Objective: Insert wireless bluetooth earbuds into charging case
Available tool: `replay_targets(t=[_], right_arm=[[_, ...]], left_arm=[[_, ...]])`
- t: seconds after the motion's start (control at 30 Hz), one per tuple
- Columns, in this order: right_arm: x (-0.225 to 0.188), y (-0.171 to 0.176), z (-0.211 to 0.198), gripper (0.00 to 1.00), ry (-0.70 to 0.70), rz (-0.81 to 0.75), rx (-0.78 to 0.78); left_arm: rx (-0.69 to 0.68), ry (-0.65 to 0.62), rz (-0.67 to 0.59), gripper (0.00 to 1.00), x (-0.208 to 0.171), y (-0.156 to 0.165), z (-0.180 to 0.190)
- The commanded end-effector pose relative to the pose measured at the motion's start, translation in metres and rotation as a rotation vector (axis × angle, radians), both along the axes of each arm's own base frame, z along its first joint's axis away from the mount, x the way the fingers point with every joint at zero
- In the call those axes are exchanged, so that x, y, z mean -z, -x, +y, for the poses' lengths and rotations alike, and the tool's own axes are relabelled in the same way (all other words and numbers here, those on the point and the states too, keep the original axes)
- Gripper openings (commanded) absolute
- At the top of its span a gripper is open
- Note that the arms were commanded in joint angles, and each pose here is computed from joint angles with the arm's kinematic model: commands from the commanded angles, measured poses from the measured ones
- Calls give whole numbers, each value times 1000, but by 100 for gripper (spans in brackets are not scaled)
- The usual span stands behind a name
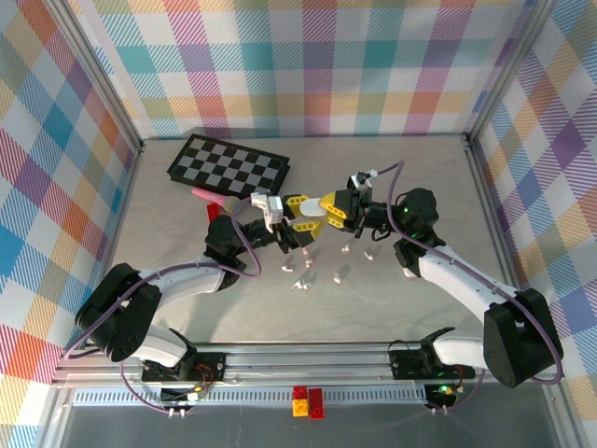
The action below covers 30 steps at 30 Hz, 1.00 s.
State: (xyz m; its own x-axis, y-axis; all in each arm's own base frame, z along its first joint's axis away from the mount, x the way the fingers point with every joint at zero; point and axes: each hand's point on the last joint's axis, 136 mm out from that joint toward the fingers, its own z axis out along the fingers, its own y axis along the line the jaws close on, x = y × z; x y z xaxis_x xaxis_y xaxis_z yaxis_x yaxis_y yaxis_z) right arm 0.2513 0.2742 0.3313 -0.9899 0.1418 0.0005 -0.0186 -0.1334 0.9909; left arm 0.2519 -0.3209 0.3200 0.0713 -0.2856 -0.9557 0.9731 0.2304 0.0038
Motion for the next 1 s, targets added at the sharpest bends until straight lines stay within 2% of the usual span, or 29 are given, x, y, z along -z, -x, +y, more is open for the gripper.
replay_targets(t=[0.0,0.23,0.57,0.97], right_arm=[[-9,6,-3,1,-16,-50,7],[-7,5,-3,1,-10,-45,13],[-11,5,-4,1,-18,-57,18],[-9,4,-5,1,-24,-54,30]], left_arm=[[16,47,-78,52,-24,4,2],[31,42,-77,44,-23,5,0],[27,35,-69,50,-18,5,1],[38,29,-66,50,-16,5,-1]])
